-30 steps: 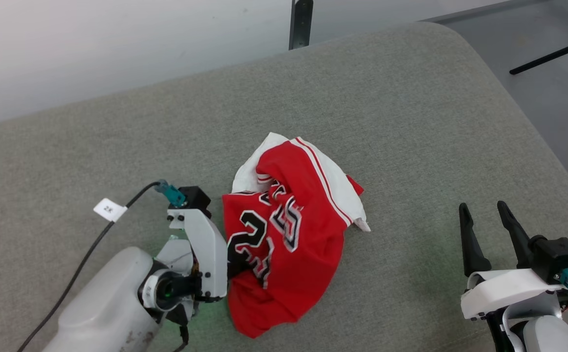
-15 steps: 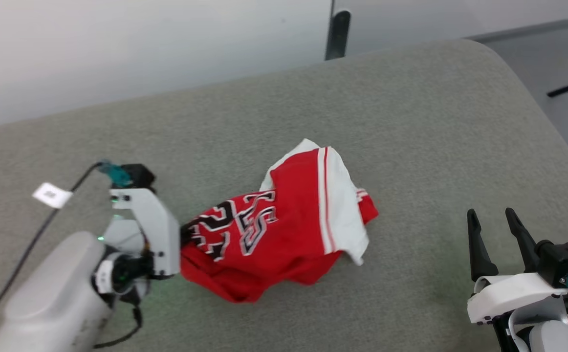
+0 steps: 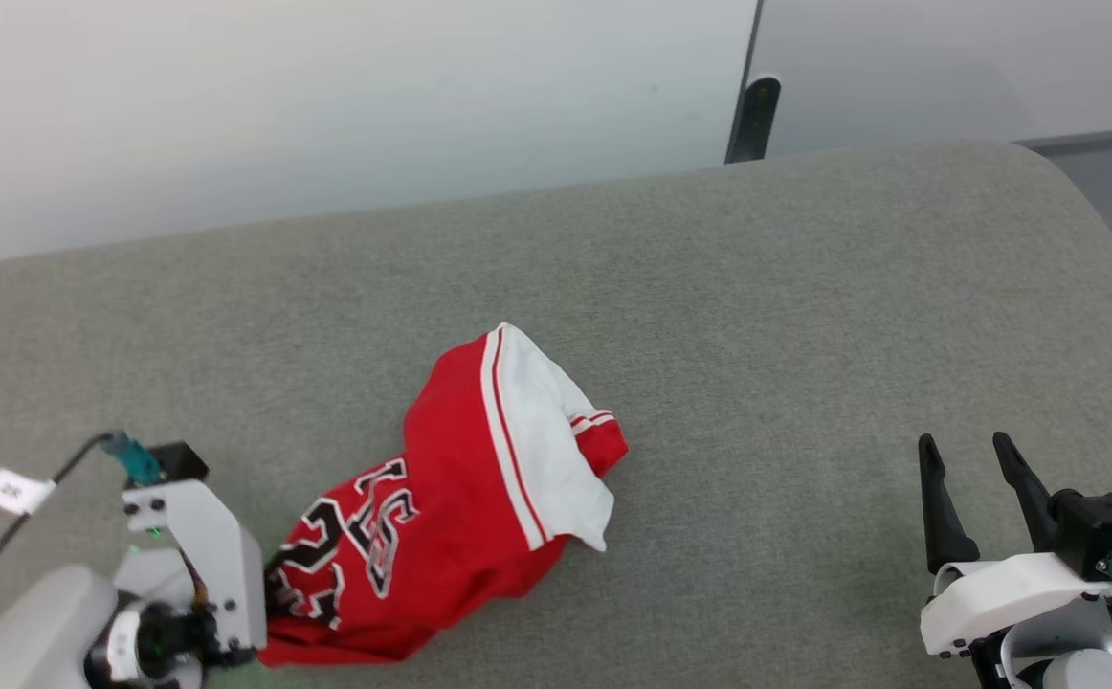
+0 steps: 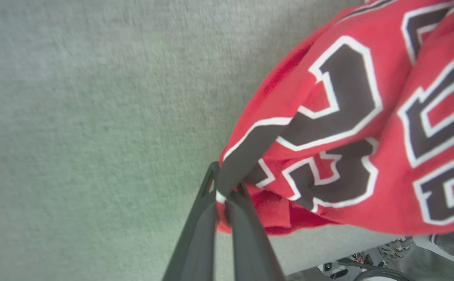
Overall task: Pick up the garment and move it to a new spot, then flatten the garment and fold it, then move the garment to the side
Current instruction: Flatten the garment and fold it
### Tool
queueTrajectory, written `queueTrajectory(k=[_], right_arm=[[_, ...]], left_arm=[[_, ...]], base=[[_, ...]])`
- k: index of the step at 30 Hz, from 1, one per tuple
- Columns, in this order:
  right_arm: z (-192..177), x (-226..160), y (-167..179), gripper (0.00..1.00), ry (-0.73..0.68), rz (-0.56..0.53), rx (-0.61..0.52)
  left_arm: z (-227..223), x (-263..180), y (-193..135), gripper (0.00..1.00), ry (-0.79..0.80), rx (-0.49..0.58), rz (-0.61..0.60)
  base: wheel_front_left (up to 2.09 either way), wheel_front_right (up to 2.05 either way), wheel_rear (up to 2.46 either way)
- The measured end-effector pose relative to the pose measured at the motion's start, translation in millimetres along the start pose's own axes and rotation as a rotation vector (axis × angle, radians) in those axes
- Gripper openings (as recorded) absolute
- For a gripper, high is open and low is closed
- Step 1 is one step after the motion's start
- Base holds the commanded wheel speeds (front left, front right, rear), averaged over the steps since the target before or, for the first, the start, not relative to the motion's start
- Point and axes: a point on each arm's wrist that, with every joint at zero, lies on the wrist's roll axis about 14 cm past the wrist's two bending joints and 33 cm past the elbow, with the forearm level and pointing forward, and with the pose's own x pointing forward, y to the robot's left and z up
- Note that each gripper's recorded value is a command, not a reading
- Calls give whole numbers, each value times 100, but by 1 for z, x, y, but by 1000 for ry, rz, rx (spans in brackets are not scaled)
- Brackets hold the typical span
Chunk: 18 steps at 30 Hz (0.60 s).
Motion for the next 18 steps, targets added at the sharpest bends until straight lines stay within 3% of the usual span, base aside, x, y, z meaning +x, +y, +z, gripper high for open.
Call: queueTrajectory(k=[18], right_arm=[[-4,-2,6,100,20,18,2]], left_arm=[[-72,6,-39,0,174,-70,-121]], base=[[0,0,0]])
